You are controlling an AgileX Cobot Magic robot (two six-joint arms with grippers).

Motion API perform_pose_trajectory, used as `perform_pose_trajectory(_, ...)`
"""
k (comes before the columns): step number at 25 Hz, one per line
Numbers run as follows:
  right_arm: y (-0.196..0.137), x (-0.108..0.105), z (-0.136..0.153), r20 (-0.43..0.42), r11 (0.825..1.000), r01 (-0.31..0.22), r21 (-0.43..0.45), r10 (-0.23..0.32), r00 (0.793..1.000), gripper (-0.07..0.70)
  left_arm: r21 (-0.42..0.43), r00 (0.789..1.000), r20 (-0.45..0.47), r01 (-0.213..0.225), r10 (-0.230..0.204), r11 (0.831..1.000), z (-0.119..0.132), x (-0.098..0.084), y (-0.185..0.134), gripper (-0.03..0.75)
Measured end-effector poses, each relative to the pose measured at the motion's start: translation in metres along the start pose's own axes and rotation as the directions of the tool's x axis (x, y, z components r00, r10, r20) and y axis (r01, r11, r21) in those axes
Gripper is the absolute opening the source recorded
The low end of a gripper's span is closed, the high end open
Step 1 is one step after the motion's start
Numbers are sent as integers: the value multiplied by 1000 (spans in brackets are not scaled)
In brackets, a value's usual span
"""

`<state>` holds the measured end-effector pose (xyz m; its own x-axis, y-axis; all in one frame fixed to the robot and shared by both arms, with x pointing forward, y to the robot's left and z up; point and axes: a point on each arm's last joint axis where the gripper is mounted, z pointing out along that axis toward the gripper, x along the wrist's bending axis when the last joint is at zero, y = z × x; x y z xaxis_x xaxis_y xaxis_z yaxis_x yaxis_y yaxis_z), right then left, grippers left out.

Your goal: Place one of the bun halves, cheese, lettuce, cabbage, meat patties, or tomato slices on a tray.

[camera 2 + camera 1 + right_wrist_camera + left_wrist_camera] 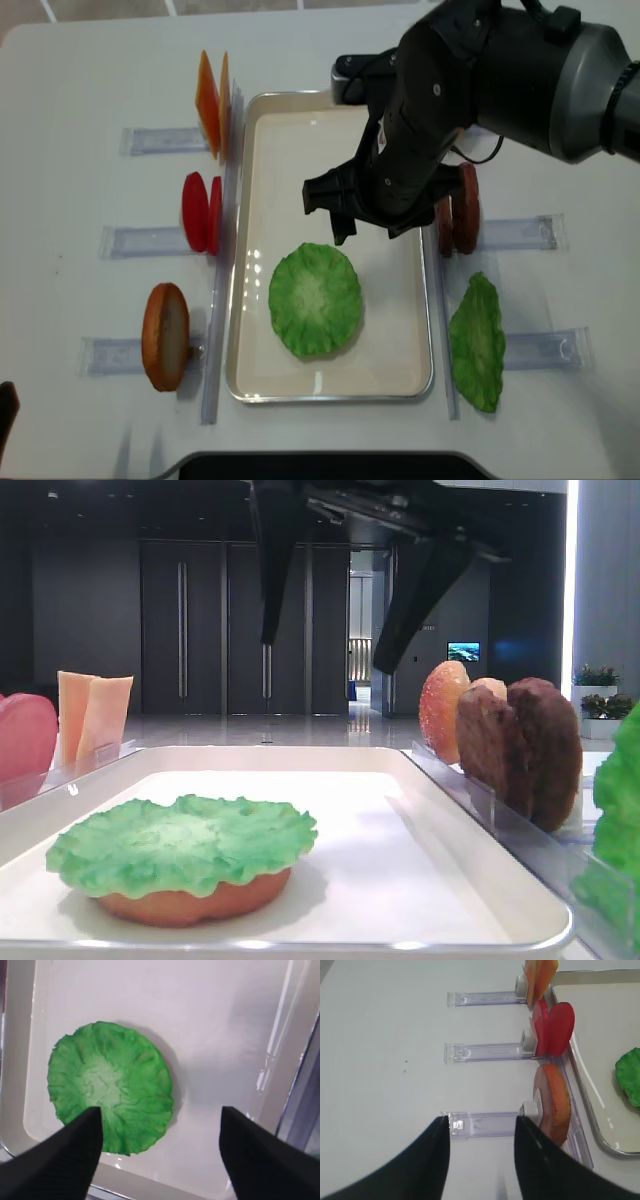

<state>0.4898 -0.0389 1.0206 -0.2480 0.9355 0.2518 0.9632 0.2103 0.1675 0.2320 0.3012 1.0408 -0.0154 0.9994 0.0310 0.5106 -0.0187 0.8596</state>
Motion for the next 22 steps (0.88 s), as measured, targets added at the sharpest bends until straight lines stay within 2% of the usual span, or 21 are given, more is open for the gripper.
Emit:
perform_pose_trajectory(4, 7, 4, -21, 35, 1000, 31, -6, -30, 999, 472, 0, 1000, 0, 0, 0, 1000, 0, 0, 0, 327)
perform_pose_trajectory(8, 14, 3, -44, 123, 998, 59, -17, -56, 991, 472, 0, 1000, 0, 0, 0, 1000, 0, 0, 0, 327)
perform_pose_trajectory(12, 25, -1, -62, 140, 995, 59, -76, -47, 989, 472, 0, 1000, 0, 0, 0, 1000, 0, 0, 0, 327)
perform_pose_trajectory(17, 34, -26, -85, 140, 991, 18, -135, 1, 990, 472, 0, 1000, 0, 0, 0, 1000, 0, 0, 0, 327)
perform_pose_trajectory(19, 38, -41, -97, 144, 987, 10, -162, 14, 990, 472, 0, 1000, 0, 0, 0, 1000, 0, 0, 0, 327)
perform_pose_trajectory(22, 44, -73, -120, 154, 976, -27, -216, 62, 986, 472, 0, 1000, 0, 0, 0, 1000, 0, 0, 0, 327)
